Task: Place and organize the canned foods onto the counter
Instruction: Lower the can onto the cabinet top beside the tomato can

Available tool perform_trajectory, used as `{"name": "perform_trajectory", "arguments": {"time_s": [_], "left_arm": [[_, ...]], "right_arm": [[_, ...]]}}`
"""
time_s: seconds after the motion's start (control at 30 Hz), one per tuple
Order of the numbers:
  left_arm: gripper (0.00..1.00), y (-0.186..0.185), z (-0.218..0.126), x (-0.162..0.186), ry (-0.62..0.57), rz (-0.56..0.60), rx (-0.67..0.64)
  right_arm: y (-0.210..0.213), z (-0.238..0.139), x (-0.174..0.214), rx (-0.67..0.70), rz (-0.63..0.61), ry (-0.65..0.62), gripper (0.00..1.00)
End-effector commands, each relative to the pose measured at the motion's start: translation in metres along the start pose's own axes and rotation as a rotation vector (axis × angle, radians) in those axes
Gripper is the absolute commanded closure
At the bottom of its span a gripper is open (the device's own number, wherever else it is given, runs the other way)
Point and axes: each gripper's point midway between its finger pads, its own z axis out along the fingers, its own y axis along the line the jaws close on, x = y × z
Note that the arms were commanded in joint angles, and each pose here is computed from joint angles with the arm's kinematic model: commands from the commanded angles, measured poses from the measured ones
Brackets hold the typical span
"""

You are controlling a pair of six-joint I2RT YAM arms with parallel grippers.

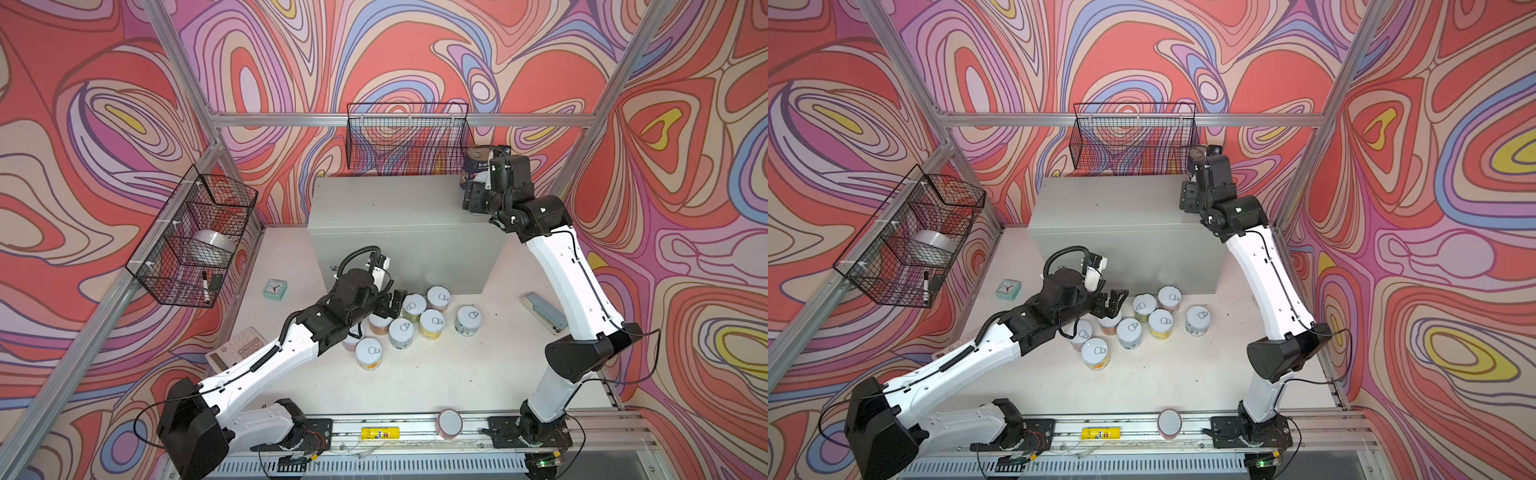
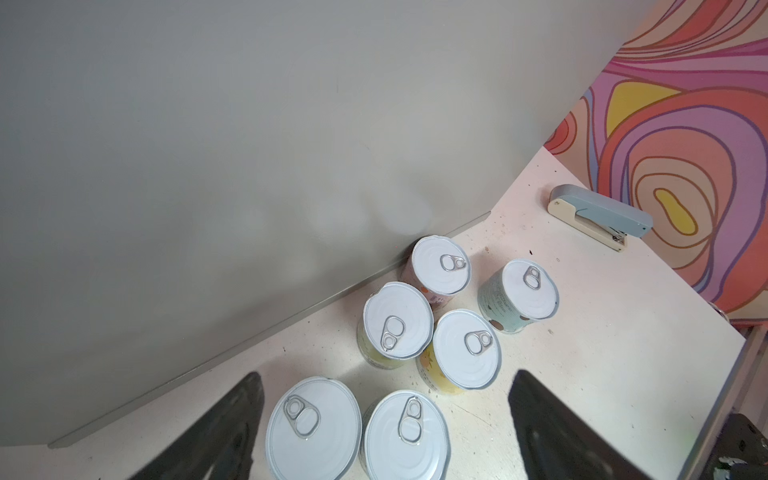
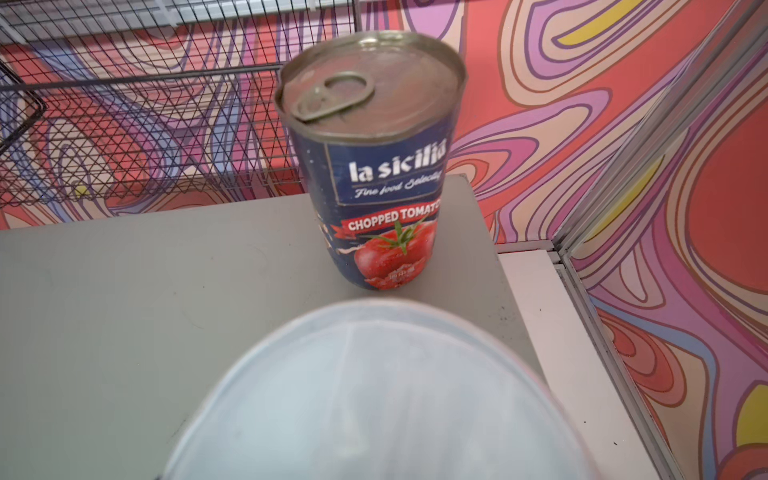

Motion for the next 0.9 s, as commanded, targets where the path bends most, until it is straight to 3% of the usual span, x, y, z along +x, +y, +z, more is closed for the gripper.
{"name": "perform_trajectory", "arguments": {"time_s": [0.0,0.87], "left_arm": [[0.06,0.000,0.002,-0.010,-0.034,-0.007,0.006],[0.07,0.000,0.020,-0.012,-0.031,-0.027,0.019]], "right_arm": [[0.002,-0.010,-0.032,-0.016,0.047,-0.096,1.00],[-0.007,-0.025,-0.026,0.006,0.042,-0.055,1.00]]}}
